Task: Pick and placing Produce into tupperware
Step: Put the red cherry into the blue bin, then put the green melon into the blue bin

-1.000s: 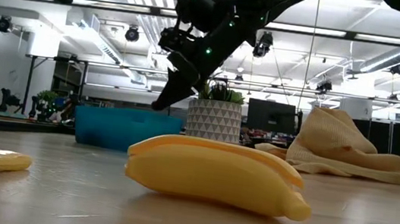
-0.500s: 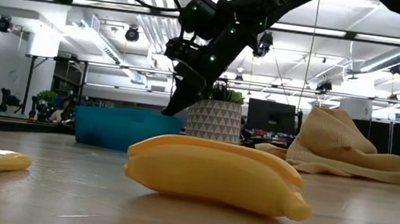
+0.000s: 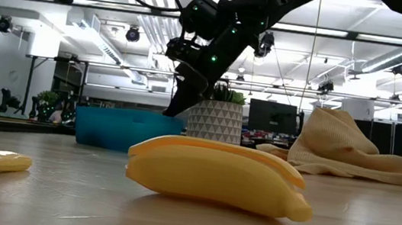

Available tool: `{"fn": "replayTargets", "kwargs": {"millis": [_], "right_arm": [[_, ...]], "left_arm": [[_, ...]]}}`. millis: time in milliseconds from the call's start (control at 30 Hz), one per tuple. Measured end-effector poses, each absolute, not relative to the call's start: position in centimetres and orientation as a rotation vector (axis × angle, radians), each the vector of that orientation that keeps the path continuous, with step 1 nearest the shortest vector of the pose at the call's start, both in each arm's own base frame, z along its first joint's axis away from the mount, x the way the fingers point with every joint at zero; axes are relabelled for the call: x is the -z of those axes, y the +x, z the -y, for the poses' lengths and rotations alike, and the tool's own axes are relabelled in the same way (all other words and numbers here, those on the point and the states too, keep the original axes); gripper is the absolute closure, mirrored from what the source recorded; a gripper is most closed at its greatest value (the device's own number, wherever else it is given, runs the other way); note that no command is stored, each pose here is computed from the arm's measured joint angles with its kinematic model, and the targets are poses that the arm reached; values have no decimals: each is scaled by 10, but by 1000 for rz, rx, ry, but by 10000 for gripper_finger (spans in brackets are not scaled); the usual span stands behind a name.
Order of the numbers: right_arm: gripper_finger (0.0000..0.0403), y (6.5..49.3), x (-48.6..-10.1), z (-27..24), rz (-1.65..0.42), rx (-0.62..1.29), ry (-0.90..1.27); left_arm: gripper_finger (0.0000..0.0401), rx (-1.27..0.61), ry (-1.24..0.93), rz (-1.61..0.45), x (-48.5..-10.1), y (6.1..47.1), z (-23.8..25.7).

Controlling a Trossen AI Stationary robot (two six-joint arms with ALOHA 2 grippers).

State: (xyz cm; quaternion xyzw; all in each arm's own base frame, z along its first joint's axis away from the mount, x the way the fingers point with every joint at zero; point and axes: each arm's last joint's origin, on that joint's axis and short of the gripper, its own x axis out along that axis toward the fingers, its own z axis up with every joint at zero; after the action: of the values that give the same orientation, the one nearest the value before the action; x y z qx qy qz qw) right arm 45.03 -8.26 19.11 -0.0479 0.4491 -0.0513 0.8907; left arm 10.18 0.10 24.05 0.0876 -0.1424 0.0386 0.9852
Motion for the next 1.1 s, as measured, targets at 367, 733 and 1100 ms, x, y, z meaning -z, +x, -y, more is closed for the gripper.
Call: {"fn": "replayTargets", "kwargs": {"millis": [367,733,1100], "right_arm": [[290,450,-190,82,-942,87,-89],[192,456,-195,77,-841,-76,8],[144,481,-253,40,-228,-607,92]], "left_arm": [[250,-77,176,286,-240,102,-1],[250,-78,176,287,-240,102,-1],[250,-77,176,286,-240,102,-1]]}}
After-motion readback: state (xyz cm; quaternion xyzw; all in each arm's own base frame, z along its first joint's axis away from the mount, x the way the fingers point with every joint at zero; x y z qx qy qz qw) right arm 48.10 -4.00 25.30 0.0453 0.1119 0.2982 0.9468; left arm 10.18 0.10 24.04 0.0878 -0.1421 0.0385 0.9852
